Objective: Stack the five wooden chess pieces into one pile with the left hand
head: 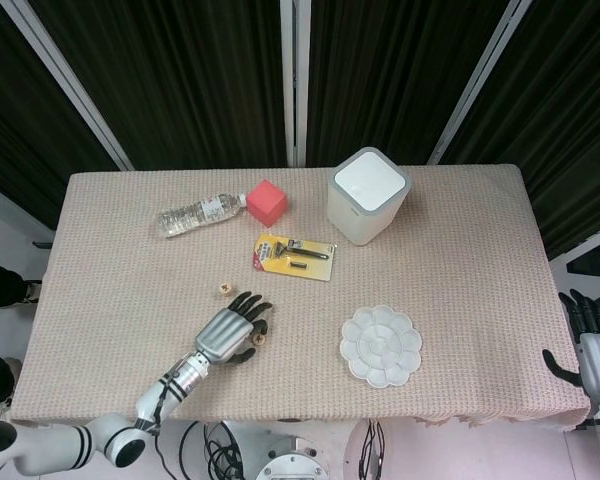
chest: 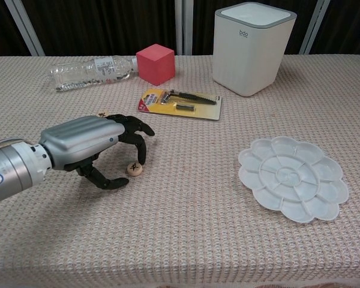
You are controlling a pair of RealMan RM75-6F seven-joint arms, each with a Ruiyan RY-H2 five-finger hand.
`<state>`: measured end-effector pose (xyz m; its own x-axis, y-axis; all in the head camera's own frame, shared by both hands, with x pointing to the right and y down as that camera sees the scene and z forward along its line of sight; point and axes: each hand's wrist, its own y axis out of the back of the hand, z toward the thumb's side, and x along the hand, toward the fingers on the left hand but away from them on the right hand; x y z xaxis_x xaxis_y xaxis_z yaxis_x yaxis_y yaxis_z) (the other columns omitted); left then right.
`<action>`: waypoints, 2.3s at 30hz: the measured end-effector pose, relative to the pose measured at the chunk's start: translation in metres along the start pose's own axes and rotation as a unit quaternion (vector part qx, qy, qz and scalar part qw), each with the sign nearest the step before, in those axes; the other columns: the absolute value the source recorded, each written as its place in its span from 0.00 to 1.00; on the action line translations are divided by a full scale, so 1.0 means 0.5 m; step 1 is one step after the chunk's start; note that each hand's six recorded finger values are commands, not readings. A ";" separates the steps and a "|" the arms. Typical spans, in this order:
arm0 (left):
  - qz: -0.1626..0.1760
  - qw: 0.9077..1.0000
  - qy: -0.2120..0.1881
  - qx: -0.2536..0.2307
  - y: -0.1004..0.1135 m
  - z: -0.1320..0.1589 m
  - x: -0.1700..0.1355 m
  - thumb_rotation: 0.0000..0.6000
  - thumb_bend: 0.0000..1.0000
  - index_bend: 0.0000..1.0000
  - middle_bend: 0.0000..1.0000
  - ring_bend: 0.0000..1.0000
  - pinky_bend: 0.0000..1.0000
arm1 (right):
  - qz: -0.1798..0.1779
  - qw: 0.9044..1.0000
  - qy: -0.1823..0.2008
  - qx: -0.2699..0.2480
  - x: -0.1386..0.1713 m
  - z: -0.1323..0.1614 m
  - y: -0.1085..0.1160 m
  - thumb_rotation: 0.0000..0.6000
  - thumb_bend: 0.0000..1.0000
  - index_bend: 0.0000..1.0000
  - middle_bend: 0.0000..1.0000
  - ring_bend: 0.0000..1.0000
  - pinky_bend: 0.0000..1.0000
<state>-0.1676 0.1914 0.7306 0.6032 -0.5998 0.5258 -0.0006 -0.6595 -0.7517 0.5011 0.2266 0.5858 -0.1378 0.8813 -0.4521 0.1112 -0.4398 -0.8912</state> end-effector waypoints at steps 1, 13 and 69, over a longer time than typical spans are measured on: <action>0.000 1.000 0.001 0.000 -0.001 -0.001 0.001 1.00 0.28 0.41 0.10 0.00 0.00 | 0.000 1.000 0.000 0.000 0.000 0.000 0.000 1.00 0.24 0.00 0.00 0.00 0.00; -0.001 1.000 0.003 0.000 -0.004 -0.003 0.000 1.00 0.28 0.45 0.11 0.00 0.00 | 0.001 1.000 0.000 0.000 -0.001 0.000 -0.003 1.00 0.24 0.00 0.00 0.00 0.00; 0.019 0.992 0.122 -0.024 0.164 -0.152 0.042 1.00 0.28 0.48 0.15 0.00 0.00 | -0.006 1.000 0.010 0.000 0.005 0.019 0.021 1.00 0.24 0.00 0.00 0.00 0.00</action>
<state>-0.2155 0.0902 0.7101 0.3901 -0.7124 0.5834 -0.0601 -0.6519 -0.7559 0.4924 0.2222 0.5749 -0.1204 0.8896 -0.4405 0.1093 -0.4292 -0.8966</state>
